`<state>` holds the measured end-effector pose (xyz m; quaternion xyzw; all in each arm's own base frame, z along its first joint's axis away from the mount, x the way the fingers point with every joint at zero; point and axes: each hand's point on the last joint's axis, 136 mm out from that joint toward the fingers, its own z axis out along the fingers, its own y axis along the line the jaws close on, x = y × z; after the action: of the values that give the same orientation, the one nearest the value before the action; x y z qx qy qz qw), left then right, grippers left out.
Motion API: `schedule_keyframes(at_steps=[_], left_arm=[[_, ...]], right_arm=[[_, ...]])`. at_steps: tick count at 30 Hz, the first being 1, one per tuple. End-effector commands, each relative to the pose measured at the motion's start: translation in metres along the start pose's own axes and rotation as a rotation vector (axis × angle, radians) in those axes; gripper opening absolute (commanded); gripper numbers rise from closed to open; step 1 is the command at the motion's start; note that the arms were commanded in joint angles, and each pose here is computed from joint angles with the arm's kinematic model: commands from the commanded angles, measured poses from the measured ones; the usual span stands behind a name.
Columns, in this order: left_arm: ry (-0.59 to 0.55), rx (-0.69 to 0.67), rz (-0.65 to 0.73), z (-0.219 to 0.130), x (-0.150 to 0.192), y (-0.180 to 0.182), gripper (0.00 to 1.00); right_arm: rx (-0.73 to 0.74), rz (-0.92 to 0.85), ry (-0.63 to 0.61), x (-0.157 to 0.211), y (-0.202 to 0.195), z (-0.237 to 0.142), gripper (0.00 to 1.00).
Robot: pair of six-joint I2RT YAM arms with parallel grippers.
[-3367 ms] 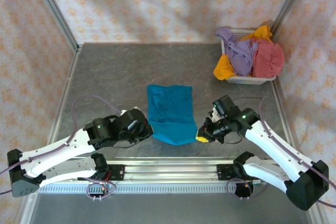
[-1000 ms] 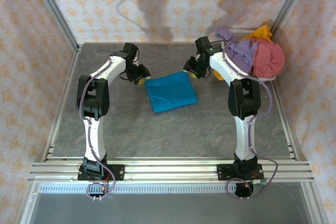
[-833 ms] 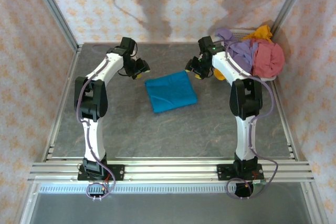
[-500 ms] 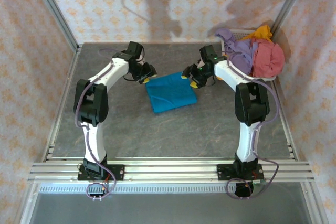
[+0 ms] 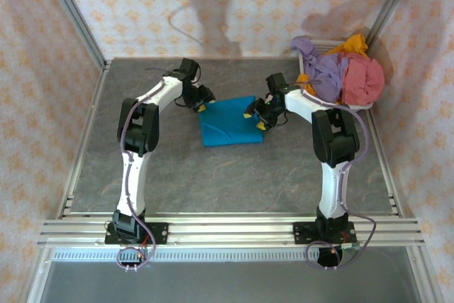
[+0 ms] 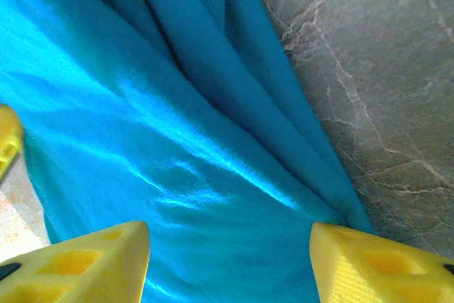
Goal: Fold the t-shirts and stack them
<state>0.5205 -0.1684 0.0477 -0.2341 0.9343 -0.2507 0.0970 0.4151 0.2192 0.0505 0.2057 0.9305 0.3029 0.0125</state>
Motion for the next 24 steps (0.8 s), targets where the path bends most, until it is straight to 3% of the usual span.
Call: schedule_keyframes(at_steps=[1, 6, 11, 14, 15, 24], left_arm=[[-0.040, -0.045, 0.033, -0.023, -0.014, -0.002, 0.47], [-0.116, -0.083, 0.166, -0.076, -0.005, -0.034, 0.54], [-0.142, -0.173, 0.303, -0.101, 0.031, -0.049, 0.70], [-0.135, -0.201, 0.361, -0.097, 0.057, -0.055, 0.88], [-0.129, -0.215, 0.376, -0.094, 0.064, -0.056, 0.98], [-0.037, -0.469, 0.537, -0.053, 0.117, -0.038, 0.99]], right_arm=[[-0.001, -0.018, -0.039, 0.002, 0.004, -0.017, 0.62], [-0.019, -0.056, -0.094, 0.012, 0.012, -0.050, 0.62], [0.018, -0.104, -0.176, 0.018, 0.010, -0.089, 0.62], [0.043, -0.137, -0.231, 0.019, 0.006, -0.111, 0.65], [0.053, -0.146, -0.245, 0.020, 0.005, -0.118, 0.65], [0.089, -0.201, -0.299, 0.029, -0.010, -0.157, 0.73]])
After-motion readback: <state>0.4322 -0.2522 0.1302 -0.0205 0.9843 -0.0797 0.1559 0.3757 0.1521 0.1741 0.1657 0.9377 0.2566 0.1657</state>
